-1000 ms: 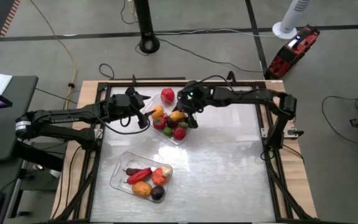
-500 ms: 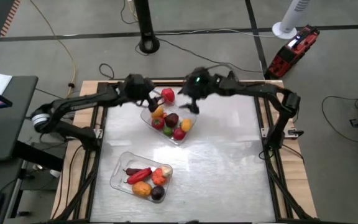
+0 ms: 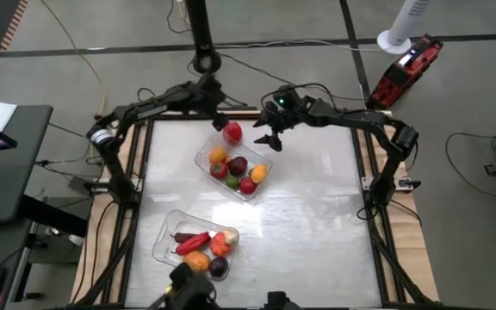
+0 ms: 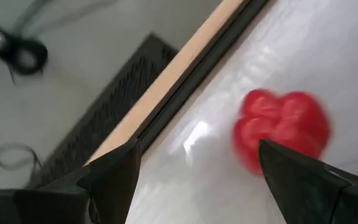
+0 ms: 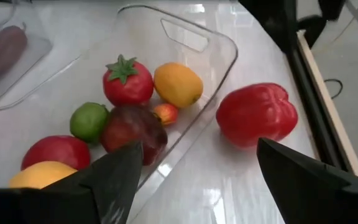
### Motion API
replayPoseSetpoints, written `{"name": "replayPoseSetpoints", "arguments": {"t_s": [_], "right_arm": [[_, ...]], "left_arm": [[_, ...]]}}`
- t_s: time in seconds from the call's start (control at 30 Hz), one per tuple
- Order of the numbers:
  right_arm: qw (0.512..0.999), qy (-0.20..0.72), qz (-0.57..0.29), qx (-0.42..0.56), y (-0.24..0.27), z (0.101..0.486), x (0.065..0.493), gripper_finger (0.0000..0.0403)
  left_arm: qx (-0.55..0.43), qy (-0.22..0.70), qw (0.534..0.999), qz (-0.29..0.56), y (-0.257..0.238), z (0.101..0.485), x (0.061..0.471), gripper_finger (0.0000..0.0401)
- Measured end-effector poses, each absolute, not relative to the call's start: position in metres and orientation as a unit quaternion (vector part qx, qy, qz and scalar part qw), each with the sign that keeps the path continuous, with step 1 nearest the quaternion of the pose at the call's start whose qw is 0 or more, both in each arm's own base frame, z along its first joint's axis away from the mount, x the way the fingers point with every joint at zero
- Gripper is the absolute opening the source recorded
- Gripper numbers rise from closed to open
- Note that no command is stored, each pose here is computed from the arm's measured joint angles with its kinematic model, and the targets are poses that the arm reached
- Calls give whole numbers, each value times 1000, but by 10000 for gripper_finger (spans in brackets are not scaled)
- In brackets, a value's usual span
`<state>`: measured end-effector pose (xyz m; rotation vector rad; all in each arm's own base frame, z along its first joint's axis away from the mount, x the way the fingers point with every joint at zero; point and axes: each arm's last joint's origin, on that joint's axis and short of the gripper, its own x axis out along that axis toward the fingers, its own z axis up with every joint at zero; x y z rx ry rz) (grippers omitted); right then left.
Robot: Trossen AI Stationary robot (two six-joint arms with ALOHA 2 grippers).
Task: Sort produce into baskets
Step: Put the red bell pepper into the bottom transparent bin
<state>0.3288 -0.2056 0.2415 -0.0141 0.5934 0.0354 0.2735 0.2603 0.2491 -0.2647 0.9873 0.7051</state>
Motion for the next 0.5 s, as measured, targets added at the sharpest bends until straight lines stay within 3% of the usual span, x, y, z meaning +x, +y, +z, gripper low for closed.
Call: {"name": "replayPoseSetpoints", "arguments": {"t_s": [0.3,0.5], "right_arm": [[958,285,25,-18,-206,243,329,340],[959,280,29,-22,-205,244,330,340]], "left_arm": [[-229,498,769,330,293,226,263,309],[-226,507,769,318,289,219,270,309]]}}
